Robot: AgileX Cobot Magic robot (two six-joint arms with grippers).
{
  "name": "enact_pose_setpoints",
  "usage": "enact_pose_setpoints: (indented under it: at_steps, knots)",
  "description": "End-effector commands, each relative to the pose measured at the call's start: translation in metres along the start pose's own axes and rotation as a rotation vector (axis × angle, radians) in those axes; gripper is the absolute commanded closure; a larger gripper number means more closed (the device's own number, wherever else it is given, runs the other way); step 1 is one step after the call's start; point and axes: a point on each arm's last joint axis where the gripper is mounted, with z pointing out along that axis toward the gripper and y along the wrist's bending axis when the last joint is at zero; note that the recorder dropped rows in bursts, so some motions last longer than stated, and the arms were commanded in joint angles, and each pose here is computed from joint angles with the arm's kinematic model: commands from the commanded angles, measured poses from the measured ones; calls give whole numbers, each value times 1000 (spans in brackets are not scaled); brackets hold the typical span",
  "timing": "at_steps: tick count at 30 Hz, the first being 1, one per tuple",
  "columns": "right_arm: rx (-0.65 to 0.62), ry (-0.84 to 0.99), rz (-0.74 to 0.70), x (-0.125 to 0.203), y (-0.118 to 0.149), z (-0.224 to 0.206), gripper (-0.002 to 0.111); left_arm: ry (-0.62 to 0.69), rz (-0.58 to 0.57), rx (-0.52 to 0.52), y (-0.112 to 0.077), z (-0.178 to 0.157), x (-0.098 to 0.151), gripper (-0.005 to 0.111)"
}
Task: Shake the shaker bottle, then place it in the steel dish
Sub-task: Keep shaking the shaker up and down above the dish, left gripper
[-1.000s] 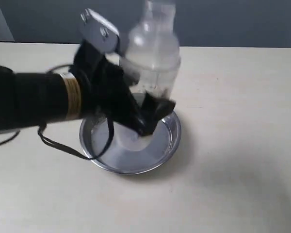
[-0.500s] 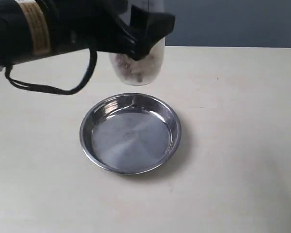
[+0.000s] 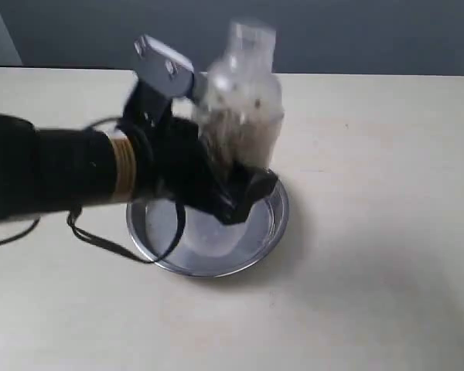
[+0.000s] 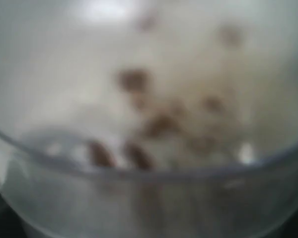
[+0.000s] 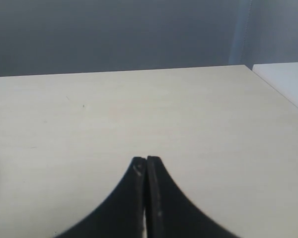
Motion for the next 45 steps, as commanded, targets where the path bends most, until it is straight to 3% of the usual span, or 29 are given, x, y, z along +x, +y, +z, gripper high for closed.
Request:
enact_pose_setpoints:
  at_steps: [1, 3, 6, 8, 12, 14, 18, 19, 20, 22, 24, 26, 29, 30, 32, 34, 36, 38, 40, 41, 42, 43, 45]
  knots:
    - [4, -16, 0, -1, 0, 0, 109, -291, 89, 96, -20, -37, -69, 106]
    - [4, -16, 0, -1, 0, 0, 109, -333, 120, 75, -22, -48, -83, 106]
    - [4, -16, 0, -1, 0, 0, 109, -98, 42, 2, -5, -12, -31, 106]
    - [4, -16, 0, -1, 0, 0, 109, -38, 31, -8, -1, -1, -16, 106]
    - [4, -16, 0, -1, 0, 0, 109, -311, 128, 64, -20, -39, -83, 106]
    - [4, -16, 0, -1, 0, 0, 109, -318, 109, 44, -19, -42, -88, 106]
    - [4, -16, 0, -1, 0, 0, 109, 20, -4, -3, -3, 12, -3, 106]
    - [4, -16, 0, -1, 0, 0, 109, 40, -25, 3, -2, 16, 3, 106]
    - [4, -16, 0, -1, 0, 0, 109, 10, -26, 23, -5, 14, -3, 106]
    - [4, -16, 0, -1, 0, 0, 109, -162, 17, 86, -17, -10, -44, 106]
    - [4, -16, 0, -1, 0, 0, 109, -331, 174, 83, -27, -42, -89, 106]
    - [4, -16, 0, -1, 0, 0, 109, -296, 169, 33, -22, -40, -85, 106]
    - [4, -16, 0, -1, 0, 0, 109, 9, 78, -37, -1, 8, -10, 106]
    - [4, -16, 0, -1, 0, 0, 109, 67, 66, -51, 3, 17, 3, 106]
    - [4, -16, 0, -1, 0, 0, 109, 13, 44, -44, 0, 10, -12, 106]
    - [4, -16, 0, -1, 0, 0, 109, -219, 125, 25, -17, -26, -66, 106]
    - [4, -16, 0, -1, 0, 0, 109, -315, 210, 10, -22, -46, -90, 106]
    - [4, -16, 0, -1, 0, 0, 109, -238, 152, -10, -16, -33, -73, 106]
    - [4, -16, 0, -1, 0, 0, 109, -33, 100, -23, -3, 4, -19, 106]
    - [4, -16, 0, -1, 0, 0, 109, 28, 90, -31, 1, 16, -5, 106]
    - [4, -16, 0, -1, 0, 0, 109, 36, 83, -38, 2, 18, -4, 106]
    - [4, -16, 0, -1, 0, 0, 109, -22, 81, -32, -1, 10, -20, 106]
    - [4, -16, 0, -1, 0, 0, 109, -219, 129, 8, -14, -20, -68, 106]
